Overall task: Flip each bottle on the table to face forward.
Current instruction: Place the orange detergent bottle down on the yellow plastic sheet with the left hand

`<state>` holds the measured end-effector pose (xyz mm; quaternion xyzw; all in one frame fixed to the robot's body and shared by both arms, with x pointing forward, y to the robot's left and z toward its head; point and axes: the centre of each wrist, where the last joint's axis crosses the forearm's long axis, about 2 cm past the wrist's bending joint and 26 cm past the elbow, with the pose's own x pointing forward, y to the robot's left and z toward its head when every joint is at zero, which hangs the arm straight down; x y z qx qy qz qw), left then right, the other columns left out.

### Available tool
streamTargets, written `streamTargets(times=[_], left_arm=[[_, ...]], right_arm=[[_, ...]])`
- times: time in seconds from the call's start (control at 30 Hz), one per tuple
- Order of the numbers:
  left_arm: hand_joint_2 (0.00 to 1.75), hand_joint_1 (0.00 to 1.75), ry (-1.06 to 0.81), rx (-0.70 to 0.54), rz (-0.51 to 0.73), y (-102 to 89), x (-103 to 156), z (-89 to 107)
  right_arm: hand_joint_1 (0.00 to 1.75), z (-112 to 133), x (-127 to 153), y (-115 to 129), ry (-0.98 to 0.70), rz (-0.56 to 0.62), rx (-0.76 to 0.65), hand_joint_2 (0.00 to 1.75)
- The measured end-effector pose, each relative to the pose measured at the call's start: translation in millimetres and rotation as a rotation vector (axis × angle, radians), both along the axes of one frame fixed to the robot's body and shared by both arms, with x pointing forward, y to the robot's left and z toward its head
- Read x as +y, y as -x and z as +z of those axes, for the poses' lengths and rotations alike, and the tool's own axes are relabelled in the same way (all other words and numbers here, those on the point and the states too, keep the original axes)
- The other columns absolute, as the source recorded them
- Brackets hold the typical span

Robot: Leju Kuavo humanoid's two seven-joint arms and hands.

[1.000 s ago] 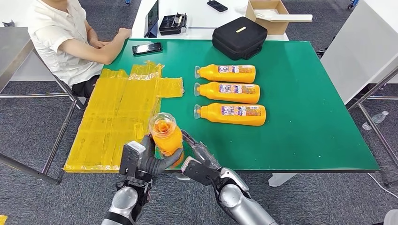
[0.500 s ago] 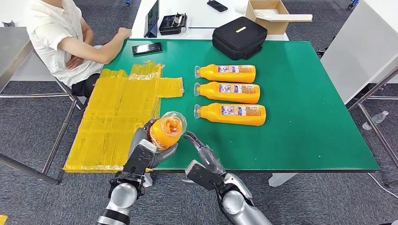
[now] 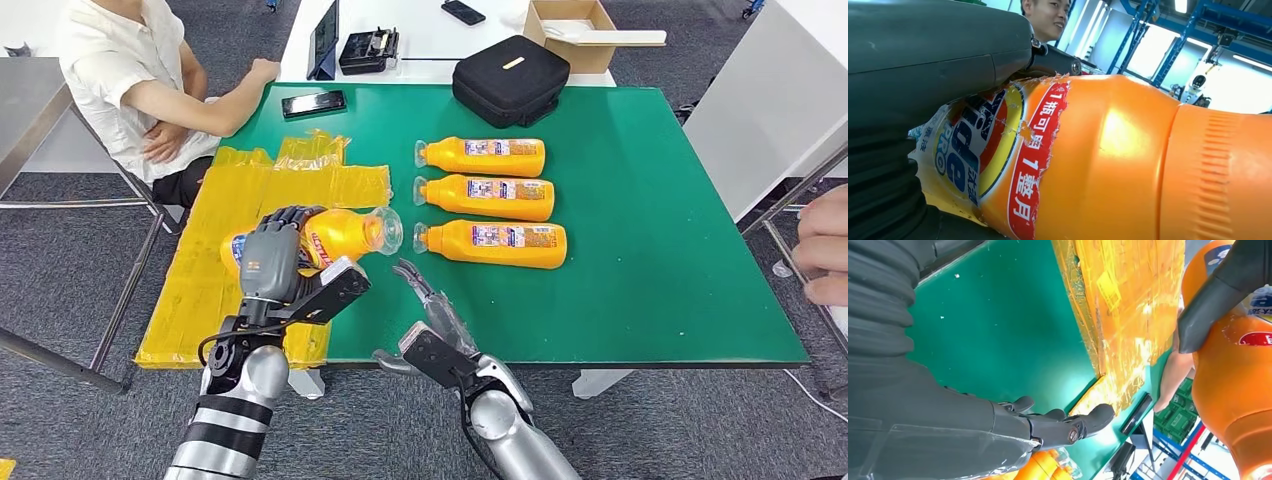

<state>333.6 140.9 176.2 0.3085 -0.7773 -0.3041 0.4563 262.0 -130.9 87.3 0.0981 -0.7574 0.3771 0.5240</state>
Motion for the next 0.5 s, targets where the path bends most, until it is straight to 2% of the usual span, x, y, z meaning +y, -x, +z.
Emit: streamTargets(times=[0.2,0.33,0.5], left_arm=[[1.75,1.75,-0.112,0.002,0.051,-15.5,4.4,-5.9],[1.75,1.75,-0.259,0.006,0.120,-31.4,17.1,-20.1],[1.75,1.75,-0.440,0.090,0.161,-44.5,38.0,-41.7]], right_arm=[[0.00,2.0,-0.4,-5.8,-0.034,-0.001,-0.006,1.75],[0.00,3.7,-4.7,-10.8,-0.058,-0.038,-0.020,1.75],[0.00,9.1,-9.8,-15.9,-0.090,-0.105,-0.015,1.75]])
